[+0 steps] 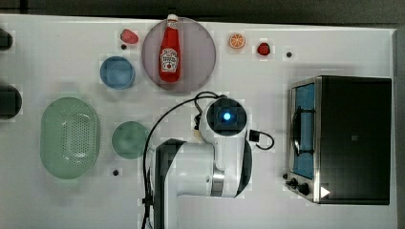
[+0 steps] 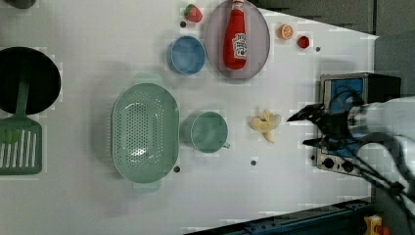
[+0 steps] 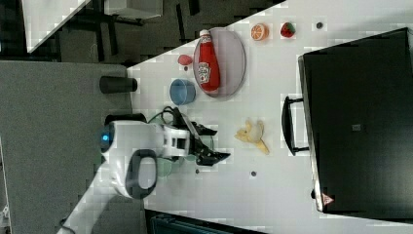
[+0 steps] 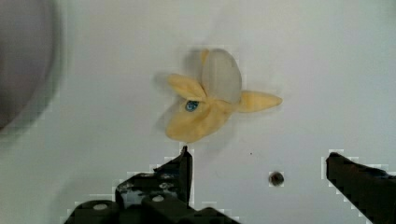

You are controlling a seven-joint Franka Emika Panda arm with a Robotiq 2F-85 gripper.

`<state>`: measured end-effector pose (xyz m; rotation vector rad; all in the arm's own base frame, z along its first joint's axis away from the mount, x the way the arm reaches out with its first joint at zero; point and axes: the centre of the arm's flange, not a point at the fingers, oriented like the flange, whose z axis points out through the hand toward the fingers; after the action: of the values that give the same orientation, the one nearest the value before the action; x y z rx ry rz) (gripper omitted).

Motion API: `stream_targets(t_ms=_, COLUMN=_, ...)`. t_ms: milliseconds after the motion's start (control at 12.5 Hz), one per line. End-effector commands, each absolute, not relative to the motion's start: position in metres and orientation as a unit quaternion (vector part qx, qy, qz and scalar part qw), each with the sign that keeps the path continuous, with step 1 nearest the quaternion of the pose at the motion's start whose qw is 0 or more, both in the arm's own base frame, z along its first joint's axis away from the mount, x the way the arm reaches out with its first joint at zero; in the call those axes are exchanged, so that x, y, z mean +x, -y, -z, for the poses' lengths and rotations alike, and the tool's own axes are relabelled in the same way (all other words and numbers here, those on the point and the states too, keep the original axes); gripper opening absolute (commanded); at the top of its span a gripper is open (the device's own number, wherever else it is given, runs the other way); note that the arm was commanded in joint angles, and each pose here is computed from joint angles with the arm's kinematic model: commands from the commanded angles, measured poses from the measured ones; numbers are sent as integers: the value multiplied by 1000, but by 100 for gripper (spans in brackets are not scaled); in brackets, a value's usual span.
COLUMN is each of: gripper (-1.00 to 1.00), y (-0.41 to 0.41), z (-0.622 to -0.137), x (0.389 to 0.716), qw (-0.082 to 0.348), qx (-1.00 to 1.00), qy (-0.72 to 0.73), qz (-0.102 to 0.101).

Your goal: Pick Banana and place it in mug.

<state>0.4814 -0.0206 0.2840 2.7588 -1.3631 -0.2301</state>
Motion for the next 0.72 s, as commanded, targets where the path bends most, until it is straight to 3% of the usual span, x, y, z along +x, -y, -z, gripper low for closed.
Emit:
stream_targets(t_ms=80, gripper=100, y=29, z=-269, x=484, qw=12, qx=899, qy=435, qz=36)
stream_targets(t_ms=720, gripper=100, y=20, z=-159, x=472, qw=11, qx=904, qy=427, qz=21)
